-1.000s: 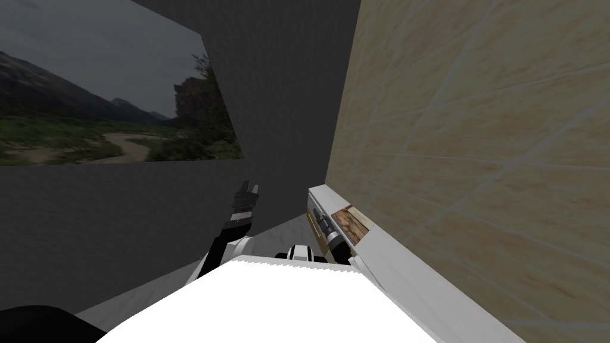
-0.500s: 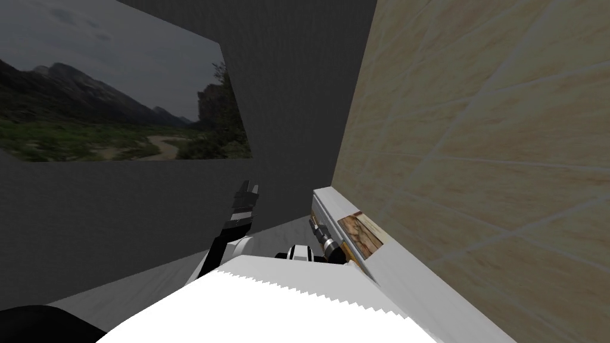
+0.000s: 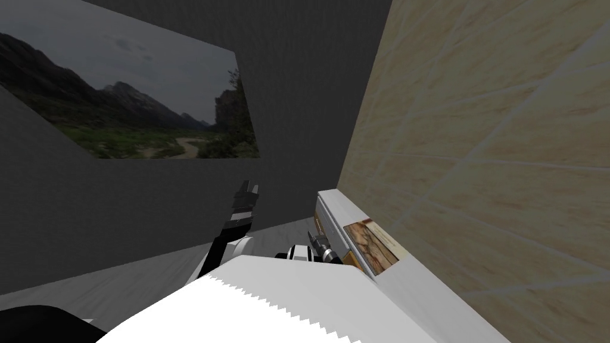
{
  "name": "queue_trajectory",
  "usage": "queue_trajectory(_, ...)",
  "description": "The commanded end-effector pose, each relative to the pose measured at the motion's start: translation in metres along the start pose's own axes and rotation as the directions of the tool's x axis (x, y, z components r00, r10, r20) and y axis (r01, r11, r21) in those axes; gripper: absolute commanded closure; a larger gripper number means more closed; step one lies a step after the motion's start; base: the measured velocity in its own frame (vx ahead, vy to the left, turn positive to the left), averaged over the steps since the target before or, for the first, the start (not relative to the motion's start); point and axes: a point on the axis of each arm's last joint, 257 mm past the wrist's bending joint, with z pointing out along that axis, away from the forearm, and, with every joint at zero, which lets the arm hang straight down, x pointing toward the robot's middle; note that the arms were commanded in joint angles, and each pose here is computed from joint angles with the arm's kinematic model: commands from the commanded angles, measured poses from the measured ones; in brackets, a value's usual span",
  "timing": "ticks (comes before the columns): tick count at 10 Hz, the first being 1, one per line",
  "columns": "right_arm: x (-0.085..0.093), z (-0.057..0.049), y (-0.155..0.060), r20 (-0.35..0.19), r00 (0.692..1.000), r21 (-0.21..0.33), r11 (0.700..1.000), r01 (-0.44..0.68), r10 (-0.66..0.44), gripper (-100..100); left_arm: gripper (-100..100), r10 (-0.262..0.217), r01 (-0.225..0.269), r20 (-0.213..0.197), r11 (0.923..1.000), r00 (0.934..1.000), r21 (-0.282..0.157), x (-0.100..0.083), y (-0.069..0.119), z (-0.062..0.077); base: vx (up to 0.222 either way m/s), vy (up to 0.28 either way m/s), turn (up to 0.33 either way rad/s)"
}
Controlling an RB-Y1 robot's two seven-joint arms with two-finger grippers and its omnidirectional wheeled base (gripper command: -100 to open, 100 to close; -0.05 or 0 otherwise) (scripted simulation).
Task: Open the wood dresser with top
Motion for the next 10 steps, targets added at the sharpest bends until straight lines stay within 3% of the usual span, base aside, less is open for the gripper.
queue_trajectory(1,0.039,-0.003,-0.016,-0.093,0.987,0.037,0.99,0.133,-0.129,-100,0,0.0,0.0,0.0,1.0,1.0,0.0,0.0,0.0,0.0,0.03,-0.005,0.173)
queue_trajectory(2,0.04,-0.004,-0.021,-0.099,0.987,0.054,0.99,0.134,-0.128,-100,0,0.0,0.0,0.0,1.0,1.0,0.0,0.0,0.0,0.0,0.026,-0.006,0.128)
queue_trajectory(3,0.065,-0.01,-0.032,-0.158,0.964,0.066,0.972,0.224,-0.212,-100,0,0.0,0.0,0.0,1.0,1.0,0.0,0.0,0.0,0.0,0.028,-0.005,0.243)
queue_trajectory(4,0.066,-0.01,-0.035,-0.162,0.963,0.074,0.971,0.227,-0.213,-100,0,0.0,0.0,0.0,1.0,1.0,0.0,0.0,0.0,0.0,0.028,-0.01,0.099)
queue_trajectory(5,0.089,-0.018,-0.048,-0.218,0.929,0.073,0.945,0.32,-0.298,-100,0,0.0,0.0,0.0,1.0,1.0,0.0,0.0,0.0,0.0,0.034,-0.008,0.184)
queue_trajectory(6,0.089,-0.019,-0.051,-0.225,0.928,0.088,0.942,0.323,-0.297,-100,0,0.0,0.0,0.0,1.0,1.0,0.0,0.0,0.0,0.0,0.027,-0.01,0.105)
queue_trajectory(7,0.109,-0.028,-0.064,-0.276,0.883,0.081,0.906,0.415,-0.379,-100,0,0.0,0.0,0.0,1.0,1.0,0.0,0.0,0.0,0.0,0.031,-0.008,0.222)
queue_trajectory(8,0.111,-0.029,-0.069,-0.285,0.881,0.093,0.903,0.419,-0.379,-100,0,0.0,0.0,0.0,1.0,1.0,0.0,0.0,0.0,0.0,0.025,-0.01,0.091)
queue_trajectory(9,0.13,-0.04,-0.086,-0.336,0.823,0.081,0.857,0.509,-0.458,-100,0,0.0,0.0,0.0,1.0,1.0,0.0,0.0,0.0,0.0,0.028,-0.006,0.209)
queue_trajectory(10,0.129,-0.041,-0.089,-0.34,0.822,0.091,0.854,0.512,-0.457,-100,0,0.0,0.0,0.0,1.0,1.0,0.0,0.0,0.0,0.0,0.024,-0.011,0.087)
